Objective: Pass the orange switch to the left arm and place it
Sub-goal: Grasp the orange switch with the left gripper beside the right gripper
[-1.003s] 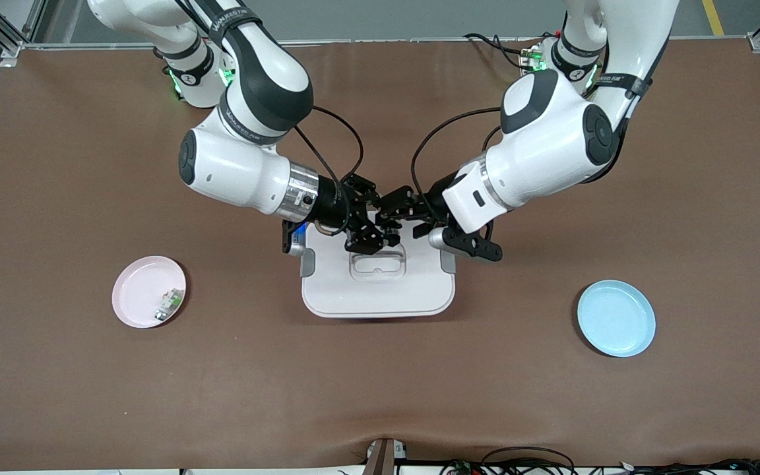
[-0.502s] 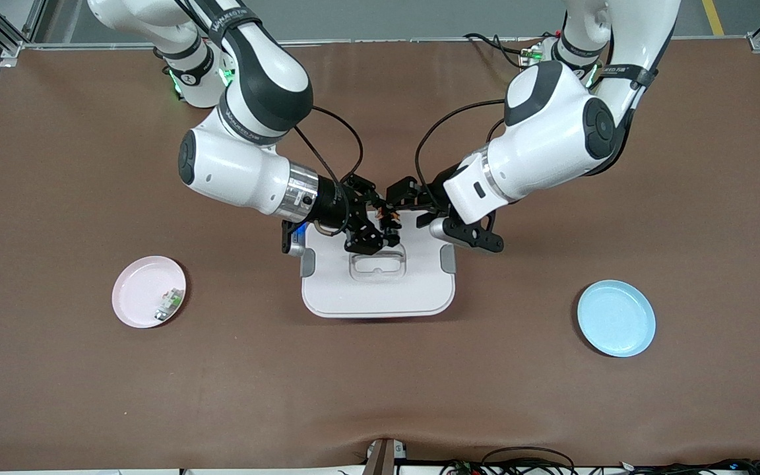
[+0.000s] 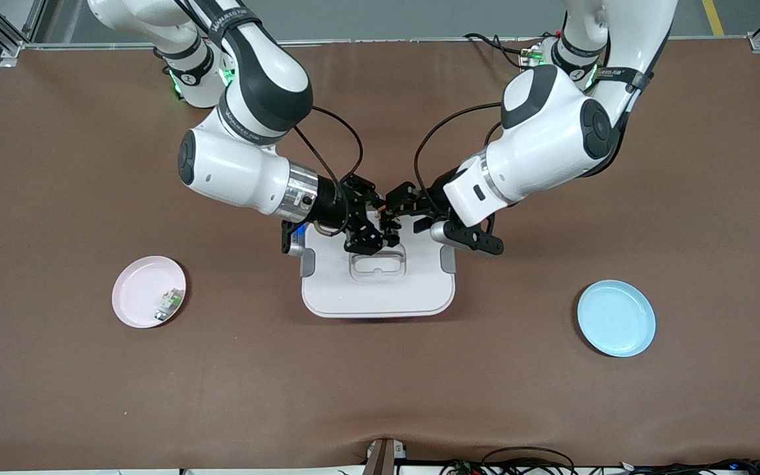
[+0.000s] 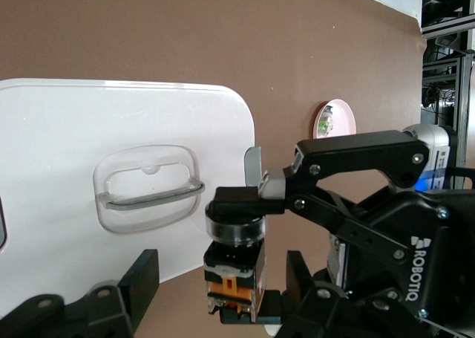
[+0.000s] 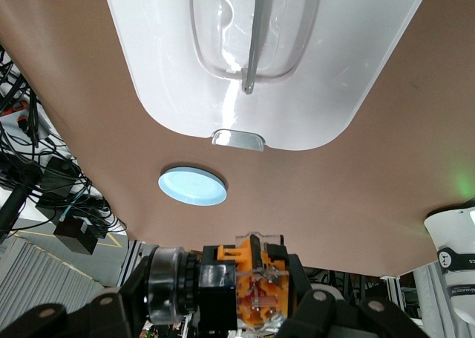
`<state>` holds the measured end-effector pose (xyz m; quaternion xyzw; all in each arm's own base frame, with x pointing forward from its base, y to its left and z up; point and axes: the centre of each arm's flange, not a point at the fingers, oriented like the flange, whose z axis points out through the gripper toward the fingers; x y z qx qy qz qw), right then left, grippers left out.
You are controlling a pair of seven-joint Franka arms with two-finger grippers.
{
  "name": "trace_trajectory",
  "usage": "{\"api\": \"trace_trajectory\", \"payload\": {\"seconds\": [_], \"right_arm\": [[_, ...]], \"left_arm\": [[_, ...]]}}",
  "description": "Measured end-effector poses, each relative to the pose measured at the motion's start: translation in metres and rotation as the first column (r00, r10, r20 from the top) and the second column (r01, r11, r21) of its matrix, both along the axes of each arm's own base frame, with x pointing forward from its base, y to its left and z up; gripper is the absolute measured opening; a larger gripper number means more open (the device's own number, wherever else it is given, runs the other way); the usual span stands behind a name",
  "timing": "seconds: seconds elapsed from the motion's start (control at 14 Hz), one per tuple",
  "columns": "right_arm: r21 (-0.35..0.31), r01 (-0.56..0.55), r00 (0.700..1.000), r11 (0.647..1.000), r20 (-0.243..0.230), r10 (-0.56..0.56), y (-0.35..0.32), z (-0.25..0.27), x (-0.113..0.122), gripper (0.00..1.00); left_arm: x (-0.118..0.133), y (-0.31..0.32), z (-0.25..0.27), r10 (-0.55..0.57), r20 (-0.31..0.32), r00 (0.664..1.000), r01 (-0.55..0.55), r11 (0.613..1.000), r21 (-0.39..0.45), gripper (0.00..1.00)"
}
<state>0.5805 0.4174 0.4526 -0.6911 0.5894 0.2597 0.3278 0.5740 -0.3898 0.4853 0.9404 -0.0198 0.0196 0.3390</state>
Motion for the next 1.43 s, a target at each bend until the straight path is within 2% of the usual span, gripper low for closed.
{"api": "trace_trajectory", "payload": {"seconds": [0.5, 0.64, 0.72, 0.86, 0.93, 1.43], "right_arm": [[0.000, 0.000, 1.000, 1.000, 0.000, 0.000, 0.000, 0.000, 0.000, 0.73], [0.000, 0.000, 1.000, 1.000, 0.000, 0.000, 0.000, 0.000, 0.000, 0.73], [0.000, 0.000, 1.000, 1.000, 0.000, 0.000, 0.000, 0.000, 0.000, 0.73], [0.001, 0.000, 1.000, 1.000, -0.004, 0.000, 0.000, -0.001, 0.000, 0.73], [0.002, 0.001, 1.000, 1.000, -0.004, -0.001, 0.000, -0.001, 0.000, 0.73], [0.004, 0.002, 1.000, 1.000, -0.004, -0.002, 0.001, -0.001, 0.000, 0.73]], "left_arm": [[-0.002, -0.013, -0.013, 0.004, 0.008, 1.000, -0.004, 1.000, -0.007, 0.70], [-0.005, -0.017, -0.016, 0.000, 0.004, 1.000, 0.000, 1.000, -0.006, 0.56], [-0.005, -0.018, -0.017, -0.002, 0.002, 1.000, 0.002, 1.000, -0.005, 0.56], [-0.007, -0.019, -0.017, 0.000, -0.003, 1.000, 0.000, 1.000, -0.010, 0.38], [-0.006, -0.019, -0.017, 0.002, -0.005, 1.000, -0.002, 1.000, -0.013, 0.36], [-0.006, -0.018, -0.017, 0.003, -0.005, 1.000, -0.003, 1.000, -0.013, 0.36]]}}
